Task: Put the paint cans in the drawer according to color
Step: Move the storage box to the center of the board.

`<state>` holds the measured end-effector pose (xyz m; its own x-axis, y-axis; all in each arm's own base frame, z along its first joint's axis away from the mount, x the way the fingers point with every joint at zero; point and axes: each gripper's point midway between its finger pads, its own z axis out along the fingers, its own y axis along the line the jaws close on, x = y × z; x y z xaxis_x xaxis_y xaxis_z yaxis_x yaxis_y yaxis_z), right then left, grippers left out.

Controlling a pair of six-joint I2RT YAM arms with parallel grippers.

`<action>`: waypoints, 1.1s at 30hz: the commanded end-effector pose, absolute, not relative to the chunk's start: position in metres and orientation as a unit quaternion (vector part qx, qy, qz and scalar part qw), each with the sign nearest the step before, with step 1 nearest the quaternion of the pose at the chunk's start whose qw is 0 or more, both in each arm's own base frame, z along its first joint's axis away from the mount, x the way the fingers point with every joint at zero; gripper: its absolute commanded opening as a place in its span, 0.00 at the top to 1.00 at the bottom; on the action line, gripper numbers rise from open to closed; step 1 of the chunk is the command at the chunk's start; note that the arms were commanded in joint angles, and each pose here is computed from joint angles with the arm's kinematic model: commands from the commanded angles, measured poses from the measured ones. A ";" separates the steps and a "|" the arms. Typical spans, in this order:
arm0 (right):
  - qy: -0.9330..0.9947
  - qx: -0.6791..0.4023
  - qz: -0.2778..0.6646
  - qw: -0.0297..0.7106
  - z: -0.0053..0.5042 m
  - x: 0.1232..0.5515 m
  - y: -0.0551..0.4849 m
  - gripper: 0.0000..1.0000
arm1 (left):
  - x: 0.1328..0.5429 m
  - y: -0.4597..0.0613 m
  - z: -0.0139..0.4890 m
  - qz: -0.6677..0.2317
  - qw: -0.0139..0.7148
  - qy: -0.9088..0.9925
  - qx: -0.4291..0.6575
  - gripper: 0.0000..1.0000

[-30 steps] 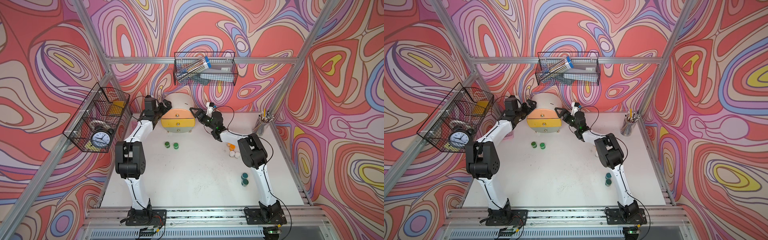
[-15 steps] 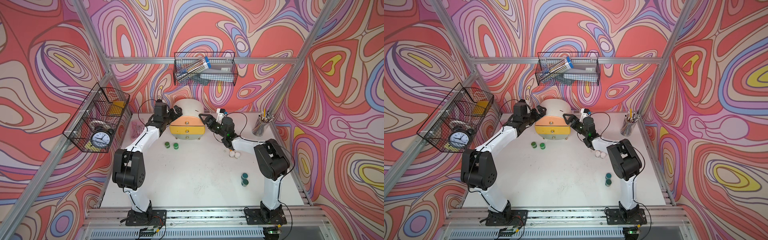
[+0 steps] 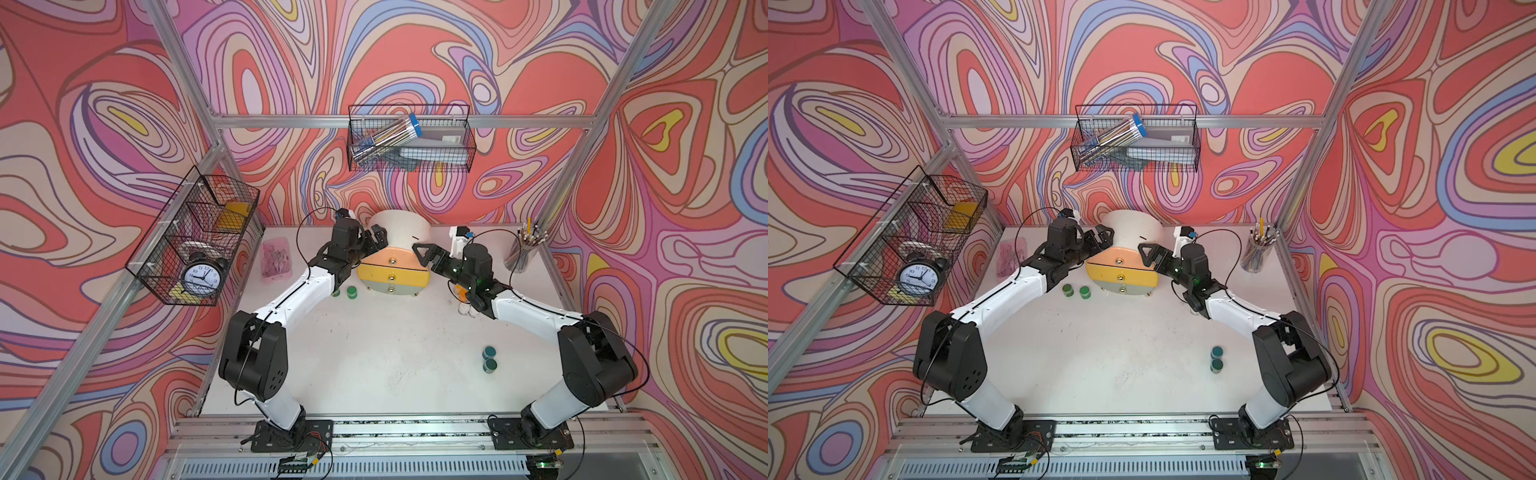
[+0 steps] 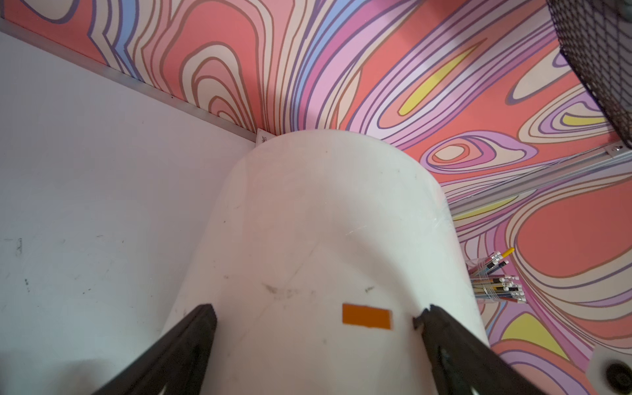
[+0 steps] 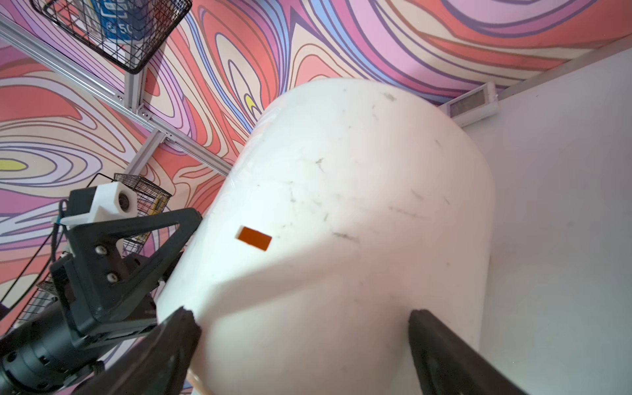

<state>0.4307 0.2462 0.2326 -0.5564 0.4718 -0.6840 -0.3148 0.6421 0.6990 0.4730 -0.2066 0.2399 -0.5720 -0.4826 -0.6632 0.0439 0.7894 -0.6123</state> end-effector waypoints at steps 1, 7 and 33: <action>0.792 -0.032 0.439 0.423 0.220 0.395 0.277 0.02 | 0.399 -0.275 0.163 -0.330 0.273 0.902 -0.061 0.01; 0.793 -0.026 0.450 0.409 0.211 0.412 0.264 0.02 | 0.392 -0.279 0.166 -0.317 0.293 0.900 -0.068 0.01; 0.834 -0.031 0.190 0.517 0.242 0.391 0.168 0.02 | 0.378 -0.218 0.238 -0.145 0.397 0.906 0.006 0.01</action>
<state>0.4038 0.1852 0.2617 -0.4409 0.2537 -0.8609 -0.2860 0.8695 0.4027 0.4019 -0.2432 0.2554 -0.6330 -0.2323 -0.7385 0.1374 0.9051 -0.4024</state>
